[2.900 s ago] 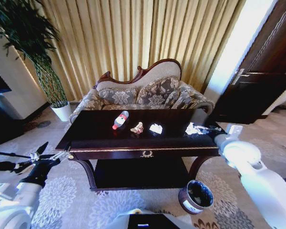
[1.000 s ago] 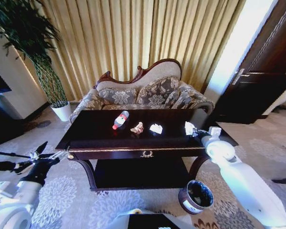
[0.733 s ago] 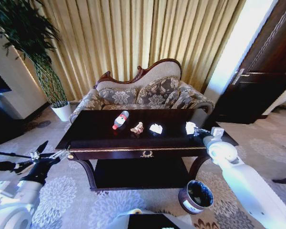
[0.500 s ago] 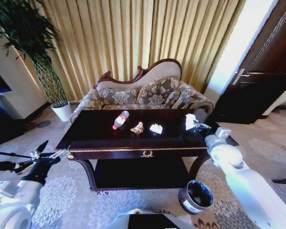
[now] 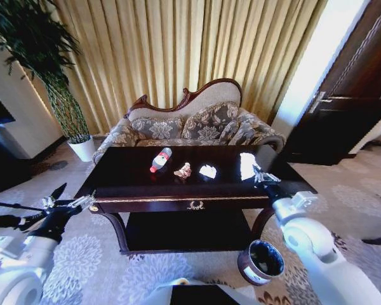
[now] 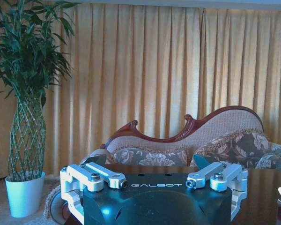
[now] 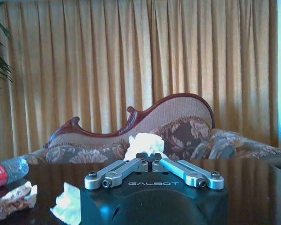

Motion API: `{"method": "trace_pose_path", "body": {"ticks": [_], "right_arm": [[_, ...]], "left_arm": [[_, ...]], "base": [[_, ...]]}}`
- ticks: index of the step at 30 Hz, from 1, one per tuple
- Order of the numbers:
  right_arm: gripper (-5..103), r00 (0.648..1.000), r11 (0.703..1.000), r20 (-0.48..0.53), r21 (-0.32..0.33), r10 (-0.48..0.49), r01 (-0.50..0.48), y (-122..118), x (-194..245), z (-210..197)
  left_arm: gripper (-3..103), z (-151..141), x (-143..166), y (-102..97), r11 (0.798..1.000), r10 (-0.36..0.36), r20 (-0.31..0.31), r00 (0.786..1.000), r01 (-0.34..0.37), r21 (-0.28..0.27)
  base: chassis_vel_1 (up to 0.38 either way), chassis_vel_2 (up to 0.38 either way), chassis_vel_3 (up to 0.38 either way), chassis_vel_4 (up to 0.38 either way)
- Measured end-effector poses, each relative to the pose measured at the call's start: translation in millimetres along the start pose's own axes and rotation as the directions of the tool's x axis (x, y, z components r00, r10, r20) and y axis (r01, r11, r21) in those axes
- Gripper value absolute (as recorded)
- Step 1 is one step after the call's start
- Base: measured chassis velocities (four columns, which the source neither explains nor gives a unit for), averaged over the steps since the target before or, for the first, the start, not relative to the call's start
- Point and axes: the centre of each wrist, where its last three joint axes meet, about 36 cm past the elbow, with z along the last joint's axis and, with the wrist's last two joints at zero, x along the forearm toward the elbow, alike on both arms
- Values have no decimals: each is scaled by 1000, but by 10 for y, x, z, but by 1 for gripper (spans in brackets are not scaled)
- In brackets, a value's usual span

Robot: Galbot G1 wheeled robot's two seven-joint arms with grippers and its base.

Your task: Move to the front of the table and place the trash on the table into the trash bin.

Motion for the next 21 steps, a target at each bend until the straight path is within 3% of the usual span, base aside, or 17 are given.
{"method": "trace_pose_path", "body": {"ticks": [13, 21], "right_arm": [[0, 1000, 1000, -6, 11, 13, -13, -9, 10, -4], [0, 1000, 1000, -15, 15, 21, -20, -33, -4, 25]], "left_arm": [[100, 0, 11, -14, 1000, -3, -7, 1000, 3, 8], [100, 8, 16, -21, 1000, -4, -9, 1000, 4, 11]], "base": [[36, -37, -39, 42], [210, -202, -208, 199]]}}
